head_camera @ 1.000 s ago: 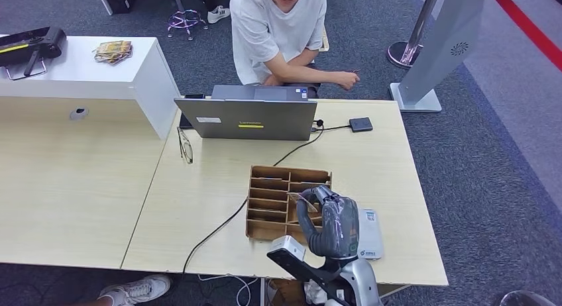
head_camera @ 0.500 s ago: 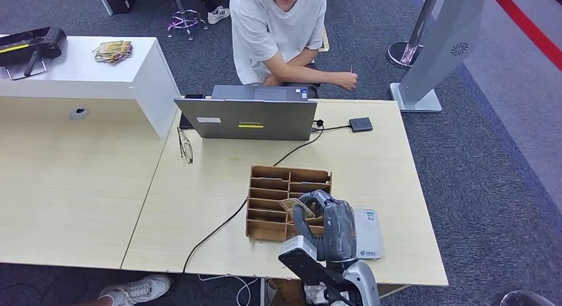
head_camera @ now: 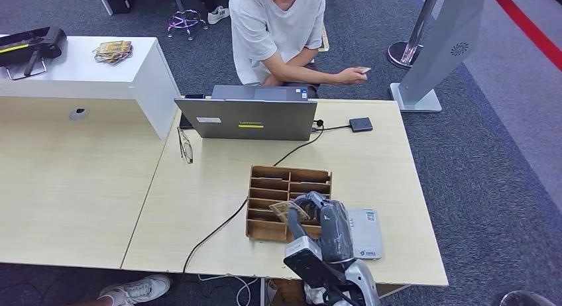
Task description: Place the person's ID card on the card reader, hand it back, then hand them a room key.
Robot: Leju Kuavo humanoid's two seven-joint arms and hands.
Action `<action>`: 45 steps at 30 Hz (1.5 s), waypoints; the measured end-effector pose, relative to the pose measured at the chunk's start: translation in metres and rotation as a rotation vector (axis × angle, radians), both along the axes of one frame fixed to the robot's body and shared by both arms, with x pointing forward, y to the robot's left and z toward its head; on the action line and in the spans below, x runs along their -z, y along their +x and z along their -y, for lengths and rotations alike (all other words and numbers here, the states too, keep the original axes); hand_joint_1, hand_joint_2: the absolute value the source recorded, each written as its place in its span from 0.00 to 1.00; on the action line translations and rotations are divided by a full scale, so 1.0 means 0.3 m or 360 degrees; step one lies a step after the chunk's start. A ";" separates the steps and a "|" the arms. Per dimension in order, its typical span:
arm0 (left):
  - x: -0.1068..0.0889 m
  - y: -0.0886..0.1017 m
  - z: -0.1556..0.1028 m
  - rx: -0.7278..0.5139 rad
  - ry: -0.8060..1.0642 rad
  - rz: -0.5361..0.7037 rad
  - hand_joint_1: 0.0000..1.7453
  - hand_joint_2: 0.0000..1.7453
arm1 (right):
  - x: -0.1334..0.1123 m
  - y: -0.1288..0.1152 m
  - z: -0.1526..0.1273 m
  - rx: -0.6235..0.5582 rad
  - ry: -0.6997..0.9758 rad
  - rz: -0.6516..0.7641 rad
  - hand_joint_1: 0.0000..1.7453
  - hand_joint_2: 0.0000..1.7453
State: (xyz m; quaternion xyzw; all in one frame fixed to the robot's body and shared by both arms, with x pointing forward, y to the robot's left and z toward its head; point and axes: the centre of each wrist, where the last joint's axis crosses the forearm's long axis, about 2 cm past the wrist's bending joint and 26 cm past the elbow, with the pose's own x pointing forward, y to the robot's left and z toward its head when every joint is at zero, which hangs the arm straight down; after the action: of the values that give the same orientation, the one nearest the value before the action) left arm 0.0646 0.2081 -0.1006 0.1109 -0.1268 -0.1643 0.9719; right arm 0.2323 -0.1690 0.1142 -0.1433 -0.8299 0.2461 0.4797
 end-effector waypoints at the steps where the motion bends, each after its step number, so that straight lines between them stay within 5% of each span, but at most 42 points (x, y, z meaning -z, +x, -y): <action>1: 0.000 0.000 0.000 0.0000 0.0000 0.0000 0.00 0.00 | -0.002 0.000 -0.002 -0.0018 0.0013 -0.0006 1.00 1.00; 25: -0.004 0.023 0.004 0.0032 -0.0010 -0.0045 0.00 0.00 | -0.135 0.095 -0.069 -0.0228 0.0086 0.0131 1.00 1.00; 45: -0.009 0.049 0.012 0.0162 -0.0011 -0.0052 0.00 0.00 | -0.262 0.248 -0.122 -0.0169 0.0156 0.0147 1.00 1.00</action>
State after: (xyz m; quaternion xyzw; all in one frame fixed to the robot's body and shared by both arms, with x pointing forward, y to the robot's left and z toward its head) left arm 0.0793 0.2044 -0.0978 0.0983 -0.1169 -0.2150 0.9646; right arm 0.3067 -0.1325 0.1929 -0.0867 -0.8686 0.2233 0.4338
